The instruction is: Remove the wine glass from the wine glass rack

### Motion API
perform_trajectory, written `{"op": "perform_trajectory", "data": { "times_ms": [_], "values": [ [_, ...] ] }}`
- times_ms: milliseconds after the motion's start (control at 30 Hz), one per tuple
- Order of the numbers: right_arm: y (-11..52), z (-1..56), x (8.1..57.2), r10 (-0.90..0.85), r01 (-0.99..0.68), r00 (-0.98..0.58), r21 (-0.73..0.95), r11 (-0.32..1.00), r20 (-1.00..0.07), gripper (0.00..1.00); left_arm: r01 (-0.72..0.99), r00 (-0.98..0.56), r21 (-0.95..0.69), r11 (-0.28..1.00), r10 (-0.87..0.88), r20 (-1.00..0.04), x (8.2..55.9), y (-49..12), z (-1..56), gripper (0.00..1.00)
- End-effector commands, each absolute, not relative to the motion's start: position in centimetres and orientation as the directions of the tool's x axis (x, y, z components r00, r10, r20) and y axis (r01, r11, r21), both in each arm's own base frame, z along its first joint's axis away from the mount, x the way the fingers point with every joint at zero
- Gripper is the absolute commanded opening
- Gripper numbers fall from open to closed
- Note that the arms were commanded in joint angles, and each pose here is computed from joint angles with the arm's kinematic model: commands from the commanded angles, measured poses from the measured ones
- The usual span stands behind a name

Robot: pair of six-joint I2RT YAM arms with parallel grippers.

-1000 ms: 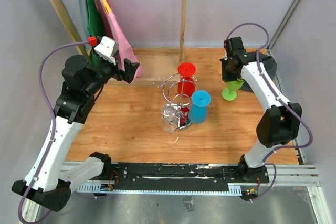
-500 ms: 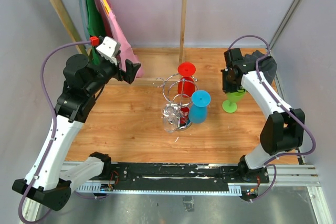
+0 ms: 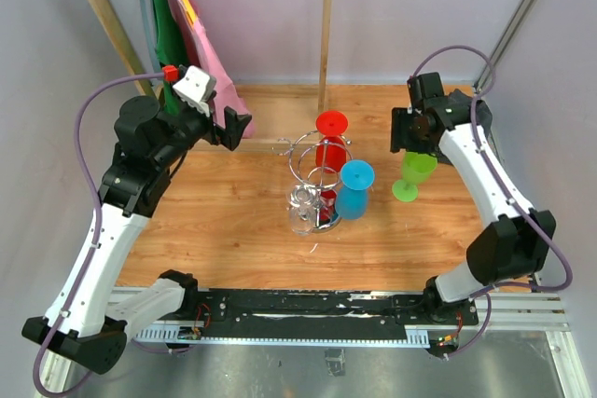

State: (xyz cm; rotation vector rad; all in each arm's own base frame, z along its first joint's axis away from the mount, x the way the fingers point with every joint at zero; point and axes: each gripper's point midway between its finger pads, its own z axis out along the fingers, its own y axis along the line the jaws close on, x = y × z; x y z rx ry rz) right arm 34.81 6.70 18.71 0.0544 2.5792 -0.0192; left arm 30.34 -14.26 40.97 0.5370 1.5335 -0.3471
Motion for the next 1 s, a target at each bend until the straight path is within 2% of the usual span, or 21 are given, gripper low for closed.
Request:
{"op": "perform_trajectory", "data": {
  "times_ms": [0, 133, 233, 367, 467, 600, 967],
  "values": [
    [7.5, 24.3, 32.5, 0.05, 0.02, -0.794, 0.056, 0.998, -0.606, 0.65, 0.553, 0.015, 0.093, 0.828, 0.102, -0.995, 30.3, -14.8, 40.8, 0.99],
    [8.3, 28.5, 30.9, 0.072, -0.016, -0.741, 0.125, 0.992, -0.668, 0.69, 0.563, -0.033, 0.035, 0.826, 0.064, -0.997, 30.4, -15.3, 40.2, 0.99],
    [10.5, 31.5, 31.1, 0.105, -0.095, -0.699, 0.238, 0.967, -0.707, 0.69, 0.576, -0.078, -0.015, 0.817, 0.037, -0.996, 30.3, -15.8, 39.5, 0.99],
    [15.2, 34.8, 32.6, 0.113, -0.236, -0.731, 0.404, 0.884, -0.673, 0.66, 0.587, -0.111, -0.051, 0.808, 0.018, -0.994, 30.6, -16.4, 39.0, 0.99],
    [17.4, 36.6, 33.9, 0.131, -0.282, -0.743, 0.484, 0.829, -0.656, 0.62, 0.587, -0.113, -0.058, 0.808, 0.011, -0.994, 30.9, -16.4, 39.2, 0.99],
    [19.0, 37.3, 34.7, 0.146, -0.3, -0.767, 0.55, 0.78, -0.625, 0.6, 0.584, -0.109, -0.057, 0.81, 0.008, -0.994, 30.8, -16.4, 39.5, 0.99],
    [20.8, 34.5, 34.3, 0.173, -0.26, -0.836, 0.654, 0.711, -0.52, 0.6, 0.589, -0.15, -0.094, 0.802, -0.005, -0.989, 29.9, -16.4, 38.6, 0.99]
  ]
}}
